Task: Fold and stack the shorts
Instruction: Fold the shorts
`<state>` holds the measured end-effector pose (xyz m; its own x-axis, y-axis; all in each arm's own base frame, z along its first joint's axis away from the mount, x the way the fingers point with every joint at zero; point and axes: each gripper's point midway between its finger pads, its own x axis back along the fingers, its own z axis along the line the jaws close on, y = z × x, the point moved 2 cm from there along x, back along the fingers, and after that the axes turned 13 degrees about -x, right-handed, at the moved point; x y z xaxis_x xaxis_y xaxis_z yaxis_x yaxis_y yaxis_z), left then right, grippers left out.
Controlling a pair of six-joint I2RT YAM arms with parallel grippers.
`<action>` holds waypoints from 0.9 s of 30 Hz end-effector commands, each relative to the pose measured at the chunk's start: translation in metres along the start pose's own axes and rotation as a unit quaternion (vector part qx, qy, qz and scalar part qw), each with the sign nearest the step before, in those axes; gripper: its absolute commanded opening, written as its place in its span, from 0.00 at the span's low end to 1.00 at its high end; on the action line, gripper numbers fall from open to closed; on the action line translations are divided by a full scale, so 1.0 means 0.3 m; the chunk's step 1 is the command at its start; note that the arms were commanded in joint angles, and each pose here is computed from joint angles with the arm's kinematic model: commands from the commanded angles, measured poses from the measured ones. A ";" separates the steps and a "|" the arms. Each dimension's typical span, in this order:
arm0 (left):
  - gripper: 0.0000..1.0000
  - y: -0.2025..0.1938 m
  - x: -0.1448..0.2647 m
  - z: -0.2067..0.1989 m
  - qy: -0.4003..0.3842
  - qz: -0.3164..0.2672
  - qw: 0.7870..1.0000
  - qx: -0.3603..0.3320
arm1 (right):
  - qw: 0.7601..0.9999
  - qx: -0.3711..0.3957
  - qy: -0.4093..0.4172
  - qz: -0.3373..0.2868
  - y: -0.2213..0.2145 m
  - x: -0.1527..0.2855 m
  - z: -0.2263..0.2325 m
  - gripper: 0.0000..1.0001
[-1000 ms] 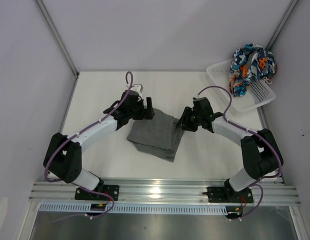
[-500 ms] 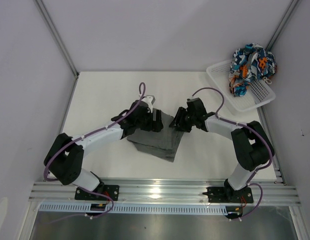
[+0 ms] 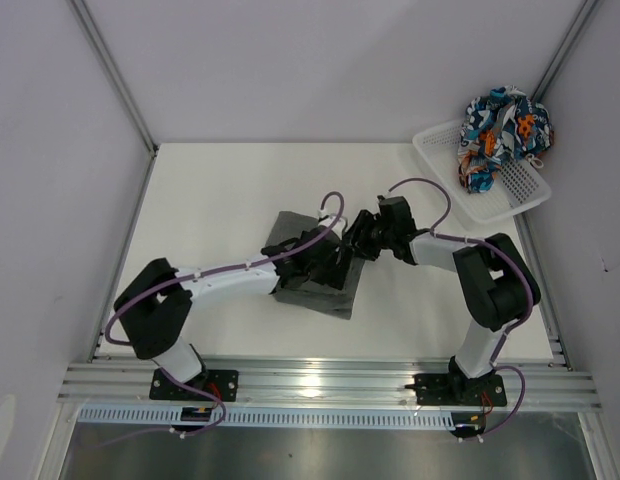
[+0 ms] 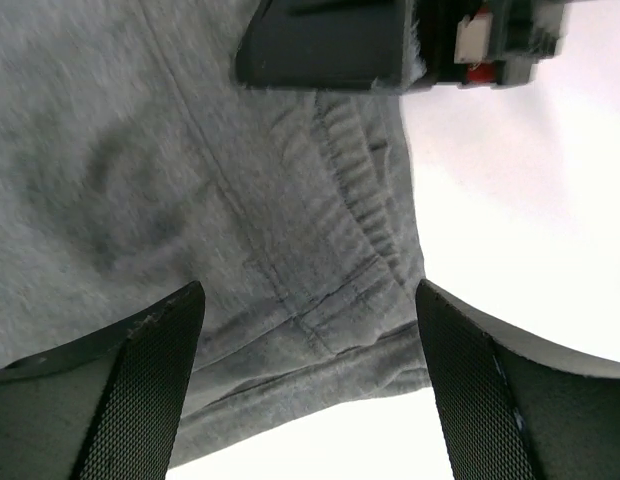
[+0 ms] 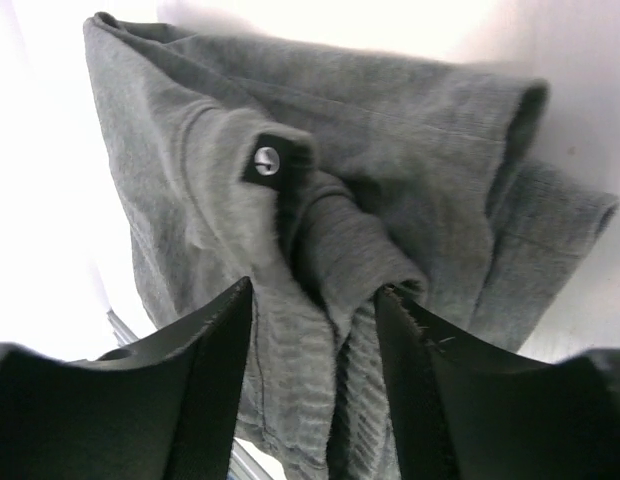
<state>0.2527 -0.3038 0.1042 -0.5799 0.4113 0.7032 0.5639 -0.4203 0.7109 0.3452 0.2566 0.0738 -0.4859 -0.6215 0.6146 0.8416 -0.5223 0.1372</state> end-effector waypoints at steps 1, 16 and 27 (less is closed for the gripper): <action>0.88 0.052 -0.033 -0.004 0.047 0.000 0.999 0.005 | 0.999 -0.007 0.042 -0.002 0.014 -0.013 0.023 0.53; 0.78 -0.016 -0.122 0.043 0.142 0.063 0.988 0.000 | 0.993 -0.012 0.117 0.026 -0.005 -0.058 0.029 0.46; 0.43 -0.139 -0.127 -0.048 0.102 0.064 0.992 -0.036 | 0.988 -0.005 0.154 0.025 0.021 -0.083 0.064 0.34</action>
<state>0.2568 -0.3060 0.0502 -0.6232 0.1316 0.7709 0.6276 -0.5040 0.5934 0.3540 0.2742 0.0594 -0.4728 -0.7706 0.4273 0.8647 -0.4990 0.0569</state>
